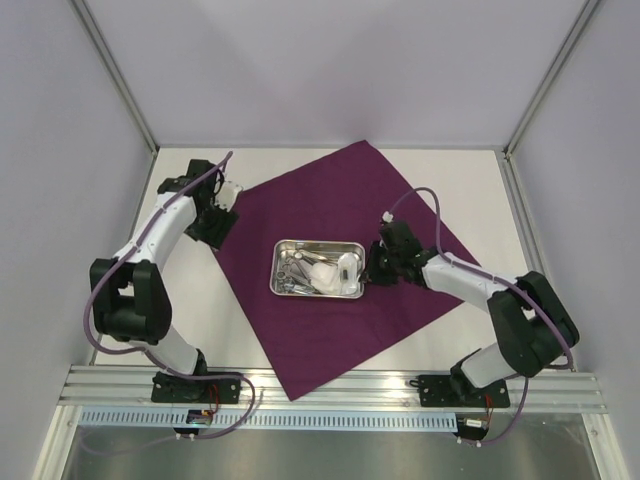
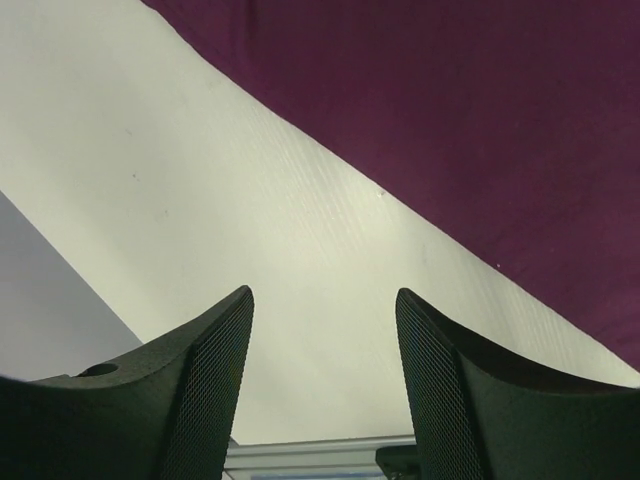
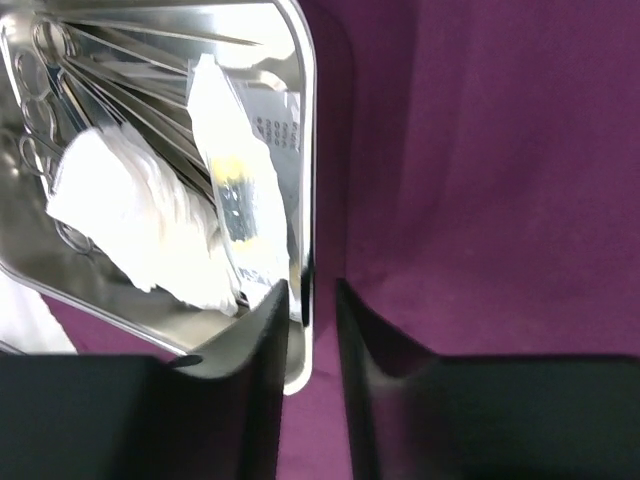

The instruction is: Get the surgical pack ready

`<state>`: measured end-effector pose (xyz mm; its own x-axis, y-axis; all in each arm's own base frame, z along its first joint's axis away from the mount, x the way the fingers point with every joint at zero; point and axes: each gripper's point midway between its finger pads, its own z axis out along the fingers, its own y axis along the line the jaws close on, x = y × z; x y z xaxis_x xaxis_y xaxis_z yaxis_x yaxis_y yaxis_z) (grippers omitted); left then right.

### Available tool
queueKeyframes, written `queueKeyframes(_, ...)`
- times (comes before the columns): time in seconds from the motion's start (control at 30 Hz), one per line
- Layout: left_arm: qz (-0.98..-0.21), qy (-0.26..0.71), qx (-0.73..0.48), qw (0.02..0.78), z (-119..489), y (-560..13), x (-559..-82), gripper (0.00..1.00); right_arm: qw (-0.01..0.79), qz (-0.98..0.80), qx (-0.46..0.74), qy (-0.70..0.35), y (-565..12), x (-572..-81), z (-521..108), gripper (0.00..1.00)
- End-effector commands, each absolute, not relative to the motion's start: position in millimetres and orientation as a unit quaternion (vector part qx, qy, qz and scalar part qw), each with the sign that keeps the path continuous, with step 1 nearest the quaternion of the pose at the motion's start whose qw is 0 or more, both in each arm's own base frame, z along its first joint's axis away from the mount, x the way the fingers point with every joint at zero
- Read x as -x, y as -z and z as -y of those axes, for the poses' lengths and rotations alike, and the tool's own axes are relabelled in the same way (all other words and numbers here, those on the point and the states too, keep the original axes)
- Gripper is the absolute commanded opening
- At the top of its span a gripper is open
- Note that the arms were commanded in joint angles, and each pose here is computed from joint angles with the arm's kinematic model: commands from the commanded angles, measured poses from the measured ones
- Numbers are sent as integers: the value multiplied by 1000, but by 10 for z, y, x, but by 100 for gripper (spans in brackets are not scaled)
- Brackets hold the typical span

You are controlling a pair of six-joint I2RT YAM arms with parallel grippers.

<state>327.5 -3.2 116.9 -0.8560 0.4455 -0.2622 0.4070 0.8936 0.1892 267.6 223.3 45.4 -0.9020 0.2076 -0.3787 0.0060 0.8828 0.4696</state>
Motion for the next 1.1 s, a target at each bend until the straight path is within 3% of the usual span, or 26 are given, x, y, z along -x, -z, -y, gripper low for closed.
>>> queueKeyframes(0.0, -956, -45, -232, 175, 75, -1365, -3120, 68, 249, -935, -84, -237, -626, -2730, -2208, 30)
queueKeyframes(0.1, -954, -42, -233, 186, 78, -1472, -2995, 71, 276, -932, -83, -219, -787, -2691, -2108, 47)
queueKeyframes(0.27, -953, -55, -231, 190, 7, -1589, -2719, 79, 367, -921, 8, -129, -1311, -2550, -2021, 51)
queueKeyframes(0.37, -952, -65, -234, 188, -47, -1654, -2506, 84, 358, -912, 146, -137, -1368, -2148, -2437, 58)
queueKeyframes(0.4, -951, -68, -234, 192, -64, -1680, -2419, 85, 346, -903, 206, -152, -1342, -1884, -2663, 65)
queueKeyframes(0.5, -952, -88, -226, 189, -158, -1699, -2211, 88, 324, -867, 343, -160, -1180, -1331, -3069, 70)
queueKeyframes(0.6, -952, -95, -218, 191, -197, -1693, -2041, 90, 294, -817, 457, -191, -1020, -773, -3513, 71)
queueKeyframes(0.77, -956, -99, -202, 187, -228, -1671, -1861, 91, 245, -767, 537, -252, -840, -124, -4107, 71)
queueKeyframes(0.93, -959, -98, -196, 181, -234, -1605, -1774, 91, 236, -779, 536, -224, -589, -103, -4218, 70)
queueKeyframes(1.07, -960, -94, -193, 179, -225, -1569, -1758, 91, 229, -803, 524, -168, -337, -208, -4031, 63)
